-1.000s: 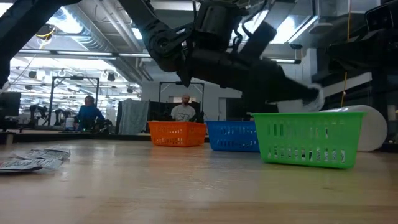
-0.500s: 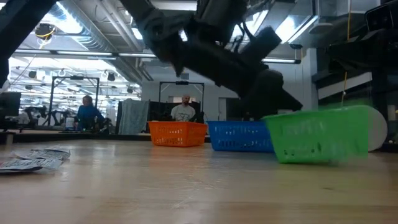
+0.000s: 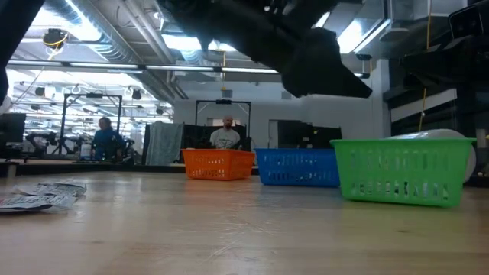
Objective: Pick & Place First Aid Supplies
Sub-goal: Put the orange ointment pack into the yellow basket
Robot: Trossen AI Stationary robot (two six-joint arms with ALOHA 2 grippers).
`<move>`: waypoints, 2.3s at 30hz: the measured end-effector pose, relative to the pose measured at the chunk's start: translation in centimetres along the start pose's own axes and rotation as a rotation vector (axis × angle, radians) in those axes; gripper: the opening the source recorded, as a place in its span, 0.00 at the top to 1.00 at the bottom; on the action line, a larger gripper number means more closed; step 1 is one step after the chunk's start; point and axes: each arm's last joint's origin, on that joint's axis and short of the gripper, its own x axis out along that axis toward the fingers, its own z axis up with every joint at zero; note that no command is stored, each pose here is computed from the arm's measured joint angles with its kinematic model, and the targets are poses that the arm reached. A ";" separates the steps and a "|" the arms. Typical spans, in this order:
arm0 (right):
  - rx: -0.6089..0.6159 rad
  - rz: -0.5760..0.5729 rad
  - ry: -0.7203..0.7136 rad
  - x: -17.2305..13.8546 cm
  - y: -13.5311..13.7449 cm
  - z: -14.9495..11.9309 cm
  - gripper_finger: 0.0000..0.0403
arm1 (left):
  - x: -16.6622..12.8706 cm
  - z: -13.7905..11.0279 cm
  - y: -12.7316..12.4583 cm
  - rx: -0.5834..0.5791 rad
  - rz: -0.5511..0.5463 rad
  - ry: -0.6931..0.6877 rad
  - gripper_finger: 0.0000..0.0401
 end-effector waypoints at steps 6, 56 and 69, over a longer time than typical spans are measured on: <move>0.000 -0.001 0.000 0.0 0.0 0.0 0.94 | -1.9 1.1 -1.2 0.027 0.045 0.104 0.69; 0.000 0.000 0.000 0.0 0.0 0.0 0.94 | -17.8 -3.5 -10.0 -0.361 -0.052 1.071 0.73; 0.000 -0.001 0.000 0.0 0.0 0.0 0.94 | -16.7 -6.8 -10.4 -0.441 -0.072 1.034 0.75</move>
